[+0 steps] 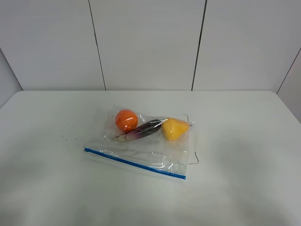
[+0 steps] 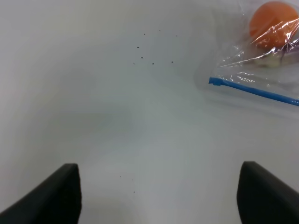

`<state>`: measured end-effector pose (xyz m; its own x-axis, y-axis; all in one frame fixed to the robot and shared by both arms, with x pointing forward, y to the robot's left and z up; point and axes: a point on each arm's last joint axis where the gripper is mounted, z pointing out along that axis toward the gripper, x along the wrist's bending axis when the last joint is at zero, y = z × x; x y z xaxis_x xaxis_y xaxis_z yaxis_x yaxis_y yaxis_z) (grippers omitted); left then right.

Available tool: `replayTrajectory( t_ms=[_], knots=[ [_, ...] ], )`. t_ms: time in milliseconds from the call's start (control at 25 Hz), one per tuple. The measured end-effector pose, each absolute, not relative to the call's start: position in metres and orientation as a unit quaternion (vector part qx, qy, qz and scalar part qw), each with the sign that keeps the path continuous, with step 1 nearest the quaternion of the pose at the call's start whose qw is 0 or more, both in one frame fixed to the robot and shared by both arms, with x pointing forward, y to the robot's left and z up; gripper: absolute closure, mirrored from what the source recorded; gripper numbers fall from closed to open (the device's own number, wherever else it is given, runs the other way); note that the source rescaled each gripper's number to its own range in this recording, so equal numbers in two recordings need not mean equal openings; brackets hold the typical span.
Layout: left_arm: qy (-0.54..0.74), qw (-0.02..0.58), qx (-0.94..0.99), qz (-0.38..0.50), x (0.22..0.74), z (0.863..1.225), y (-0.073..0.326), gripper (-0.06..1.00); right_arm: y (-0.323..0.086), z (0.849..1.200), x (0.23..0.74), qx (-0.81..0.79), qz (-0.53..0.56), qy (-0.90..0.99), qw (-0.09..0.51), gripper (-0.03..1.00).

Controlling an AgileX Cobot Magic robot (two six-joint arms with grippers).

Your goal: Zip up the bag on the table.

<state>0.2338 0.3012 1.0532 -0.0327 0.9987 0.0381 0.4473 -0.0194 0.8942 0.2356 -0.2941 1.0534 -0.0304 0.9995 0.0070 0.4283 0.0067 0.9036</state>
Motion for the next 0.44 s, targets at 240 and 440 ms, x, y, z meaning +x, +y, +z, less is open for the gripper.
replayTrajectory(
  t_ms=[240,440],
  knots=[
    [0.604,0.354,0.598,0.389,0.2338,1.0532,0.3012,0.04,-0.2941,1.0534,0.2356,0.59,0.386,0.605,0.37,-0.03],
    [0.604,0.354,0.598,0.389,0.2338,1.0532,0.3012,0.04,-0.2941,1.0534,0.2356,0.59,0.386,0.605,0.37,-0.03]
  ],
)
